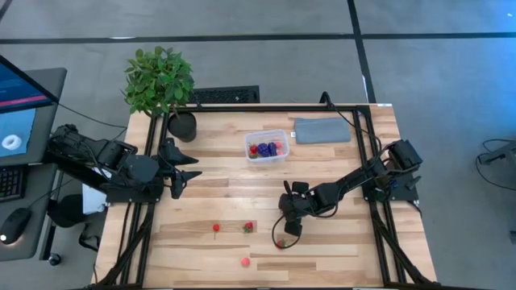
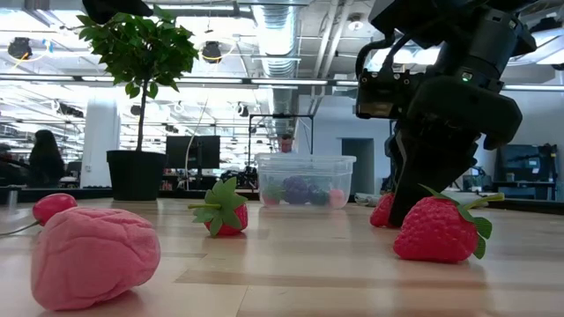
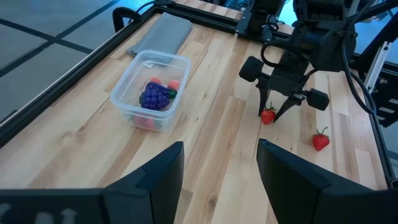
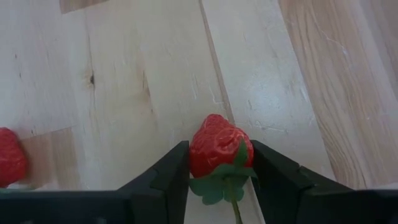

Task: Pick and placing Produce into tupperware
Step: Put the strawberry into the container

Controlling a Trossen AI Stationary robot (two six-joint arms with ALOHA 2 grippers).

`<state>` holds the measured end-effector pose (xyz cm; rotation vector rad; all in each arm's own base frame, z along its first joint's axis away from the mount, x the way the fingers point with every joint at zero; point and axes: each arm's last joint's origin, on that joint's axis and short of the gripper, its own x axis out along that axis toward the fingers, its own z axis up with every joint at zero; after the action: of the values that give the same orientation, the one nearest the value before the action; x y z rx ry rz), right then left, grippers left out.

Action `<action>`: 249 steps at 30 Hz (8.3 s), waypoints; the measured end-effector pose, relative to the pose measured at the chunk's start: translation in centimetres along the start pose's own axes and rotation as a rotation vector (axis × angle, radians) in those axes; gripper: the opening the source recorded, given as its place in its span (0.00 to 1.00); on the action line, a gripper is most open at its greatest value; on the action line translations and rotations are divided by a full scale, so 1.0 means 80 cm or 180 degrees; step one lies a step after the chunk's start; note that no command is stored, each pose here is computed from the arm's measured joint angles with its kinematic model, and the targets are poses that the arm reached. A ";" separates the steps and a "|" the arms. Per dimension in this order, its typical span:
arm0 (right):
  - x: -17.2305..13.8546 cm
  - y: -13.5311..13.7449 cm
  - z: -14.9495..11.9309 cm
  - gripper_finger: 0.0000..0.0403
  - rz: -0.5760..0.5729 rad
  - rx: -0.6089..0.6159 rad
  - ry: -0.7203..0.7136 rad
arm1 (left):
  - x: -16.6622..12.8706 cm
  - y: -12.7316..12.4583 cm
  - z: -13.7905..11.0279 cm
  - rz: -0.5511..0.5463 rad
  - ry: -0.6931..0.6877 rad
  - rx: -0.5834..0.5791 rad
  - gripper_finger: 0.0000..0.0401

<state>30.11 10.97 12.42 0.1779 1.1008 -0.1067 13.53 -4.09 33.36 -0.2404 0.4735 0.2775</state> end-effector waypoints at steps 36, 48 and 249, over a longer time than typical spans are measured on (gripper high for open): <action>-0.009 0.005 0.020 0.43 0.0033 0.0052 -0.0082 | 0.000 0.000 0.000 -0.0001 0.0000 -0.0006 0.48; -0.023 -0.017 0.061 0.44 -0.0133 -0.0052 -0.0090 | 0.000 0.000 0.000 -0.0002 0.0000 -0.0003 0.48; -0.034 0.157 0.003 0.61 -0.0037 0.0527 -0.0698 | 0.041 -0.028 -0.037 -0.0116 0.0259 0.1003 0.48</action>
<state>31.29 23.21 16.06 0.3011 0.8741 -0.2232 15.84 -6.38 29.55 0.0473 0.5853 0.1545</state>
